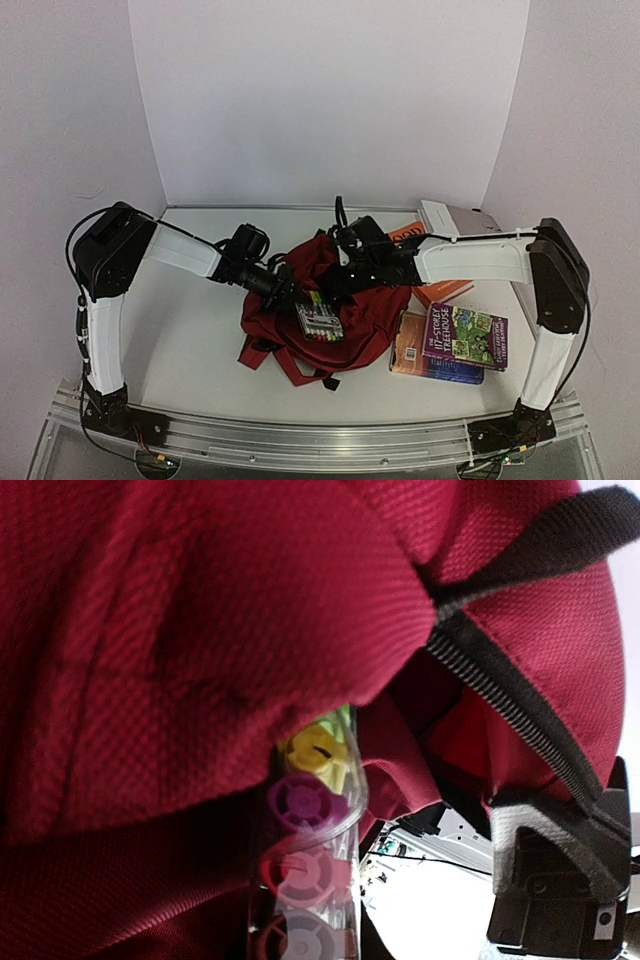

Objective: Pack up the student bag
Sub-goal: Place the stationery in the student bag.

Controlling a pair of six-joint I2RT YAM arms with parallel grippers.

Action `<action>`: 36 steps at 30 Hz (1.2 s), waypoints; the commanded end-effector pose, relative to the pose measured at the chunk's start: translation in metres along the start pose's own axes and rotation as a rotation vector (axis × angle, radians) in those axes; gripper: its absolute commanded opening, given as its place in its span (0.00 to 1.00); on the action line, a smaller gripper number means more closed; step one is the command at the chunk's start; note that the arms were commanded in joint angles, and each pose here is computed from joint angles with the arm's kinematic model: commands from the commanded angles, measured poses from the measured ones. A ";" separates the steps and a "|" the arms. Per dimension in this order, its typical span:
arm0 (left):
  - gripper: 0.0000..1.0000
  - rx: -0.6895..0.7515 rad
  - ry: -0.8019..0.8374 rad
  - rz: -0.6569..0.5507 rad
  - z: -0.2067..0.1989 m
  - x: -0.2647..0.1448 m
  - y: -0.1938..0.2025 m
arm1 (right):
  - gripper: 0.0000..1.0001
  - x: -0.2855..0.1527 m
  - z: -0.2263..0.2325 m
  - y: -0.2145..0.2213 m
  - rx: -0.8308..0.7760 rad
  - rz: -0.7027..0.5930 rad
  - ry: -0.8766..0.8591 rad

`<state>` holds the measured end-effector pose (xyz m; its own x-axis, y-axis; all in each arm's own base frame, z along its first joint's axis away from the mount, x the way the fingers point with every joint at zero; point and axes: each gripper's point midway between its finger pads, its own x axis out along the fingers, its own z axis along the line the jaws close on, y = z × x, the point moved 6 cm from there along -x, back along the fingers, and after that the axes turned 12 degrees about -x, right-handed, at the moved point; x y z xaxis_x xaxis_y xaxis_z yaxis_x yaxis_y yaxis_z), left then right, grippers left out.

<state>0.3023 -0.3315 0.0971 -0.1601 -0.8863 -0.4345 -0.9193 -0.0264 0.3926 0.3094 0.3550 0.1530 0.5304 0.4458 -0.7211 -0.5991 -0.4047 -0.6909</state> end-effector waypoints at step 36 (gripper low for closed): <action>0.00 0.235 0.296 -0.254 -0.074 -0.015 0.006 | 0.00 -0.049 0.021 0.021 0.291 -0.195 -0.082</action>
<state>0.3026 -0.3541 0.1193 -0.0149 -0.9327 -0.3603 -0.9714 -0.0720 0.2265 0.2732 0.3325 0.1435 0.6027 0.4771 -0.6396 -0.6641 -0.1444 -0.7336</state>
